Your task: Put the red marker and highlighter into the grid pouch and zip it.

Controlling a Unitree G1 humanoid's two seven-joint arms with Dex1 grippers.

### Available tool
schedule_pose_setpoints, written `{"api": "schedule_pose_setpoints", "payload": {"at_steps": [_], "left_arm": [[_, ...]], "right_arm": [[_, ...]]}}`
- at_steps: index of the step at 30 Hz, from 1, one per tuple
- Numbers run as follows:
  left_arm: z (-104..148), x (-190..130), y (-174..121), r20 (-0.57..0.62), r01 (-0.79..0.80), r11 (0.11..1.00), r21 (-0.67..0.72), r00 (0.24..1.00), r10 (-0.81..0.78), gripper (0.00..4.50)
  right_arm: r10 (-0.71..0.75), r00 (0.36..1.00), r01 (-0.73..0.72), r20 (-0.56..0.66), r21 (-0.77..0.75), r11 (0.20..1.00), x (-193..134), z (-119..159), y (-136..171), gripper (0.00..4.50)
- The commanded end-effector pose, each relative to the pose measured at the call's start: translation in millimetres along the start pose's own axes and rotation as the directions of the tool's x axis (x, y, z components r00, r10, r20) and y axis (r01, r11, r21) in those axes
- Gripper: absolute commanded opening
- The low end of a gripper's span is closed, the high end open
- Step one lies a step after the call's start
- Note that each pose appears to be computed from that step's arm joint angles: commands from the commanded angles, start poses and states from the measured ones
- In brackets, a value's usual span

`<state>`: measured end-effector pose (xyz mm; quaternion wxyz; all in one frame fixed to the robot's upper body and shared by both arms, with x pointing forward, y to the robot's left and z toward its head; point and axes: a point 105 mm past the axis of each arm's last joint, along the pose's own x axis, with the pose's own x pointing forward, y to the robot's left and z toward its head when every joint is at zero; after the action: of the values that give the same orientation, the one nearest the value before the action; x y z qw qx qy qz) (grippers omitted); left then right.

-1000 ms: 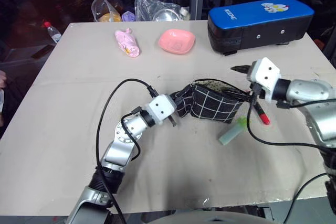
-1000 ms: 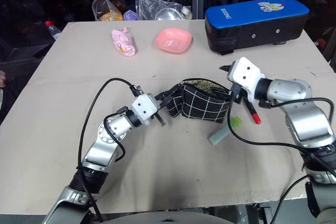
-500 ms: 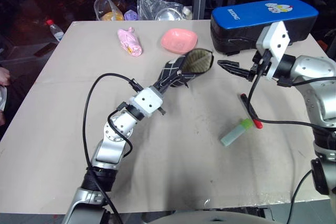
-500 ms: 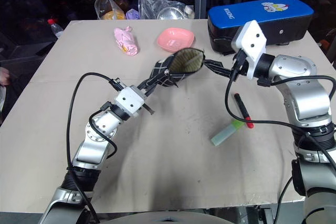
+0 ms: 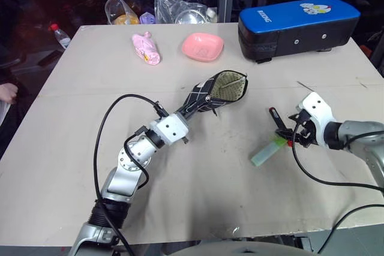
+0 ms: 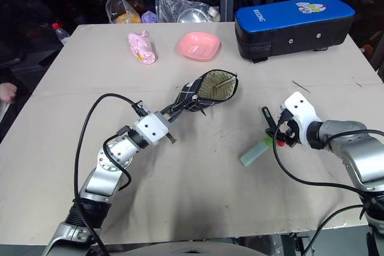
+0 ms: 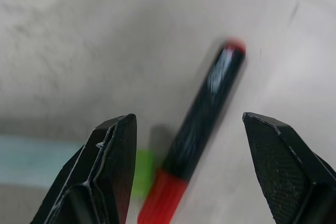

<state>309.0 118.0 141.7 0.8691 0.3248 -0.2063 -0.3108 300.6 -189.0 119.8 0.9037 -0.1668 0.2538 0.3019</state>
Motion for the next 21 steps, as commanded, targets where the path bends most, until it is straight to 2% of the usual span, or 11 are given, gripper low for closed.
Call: {"api": "schedule_pose_setpoints", "payload": {"at_steps": [1,5,8,12,13,15,17,21], "left_arm": [[10.3,-0.3,3.2,0.041,-0.005,1.000,0.014,0.999,0.005,0.00],[9.9,-0.5,1.7,0.039,-0.003,1.000,0.009,0.999,0.003,0.00],[10.6,0.8,0.9,0.041,-0.002,1.000,0.006,0.999,0.002,0.00],[11.6,2.8,0.3,0.046,0.001,1.000,0.003,0.999,-0.001,0.00],[11.8,3.1,0.1,0.047,0.001,1.000,0.002,0.999,-0.002,0.00],[11.9,3.6,-0.3,0.048,0.003,1.000,0.000,0.999,-0.003,0.00],[12.3,4.4,-0.3,0.051,0.003,1.000,-0.003,0.999,-0.003,0.00],[13.5,6.1,-1.6,0.057,0.005,1.000,-0.011,0.998,-0.005,0.00]], "right_arm": [[-0.076,0.997,0.076,0.018,0.040,0.996,0.6,0.5,-7.5,3.26],[-0.095,0.995,0.094,0.005,0.108,0.990,8.1,-8.8,-6.4,3.26],[-0.095,0.995,0.094,0.002,0.120,0.988,10.5,-10.2,-4.9,2.40],[-0.110,0.994,0.108,0.015,0.102,0.989,10.6,-5.7,-9.2,0.44],[-0.115,0.993,0.113,0.021,0.097,0.989,9.8,-3.5,-11.0,0.10],[-0.130,0.991,0.126,0.042,0.079,0.989,8.0,2.4,-15.1,0.07],[-0.102,0.984,0.121,0.149,-0.123,0.985,-2.1,36.4,-18.1,0.07],[-0.043,0.978,0.130,0.204,-0.433,0.892,-19.2,77.0,-17.0,0.07]]}}
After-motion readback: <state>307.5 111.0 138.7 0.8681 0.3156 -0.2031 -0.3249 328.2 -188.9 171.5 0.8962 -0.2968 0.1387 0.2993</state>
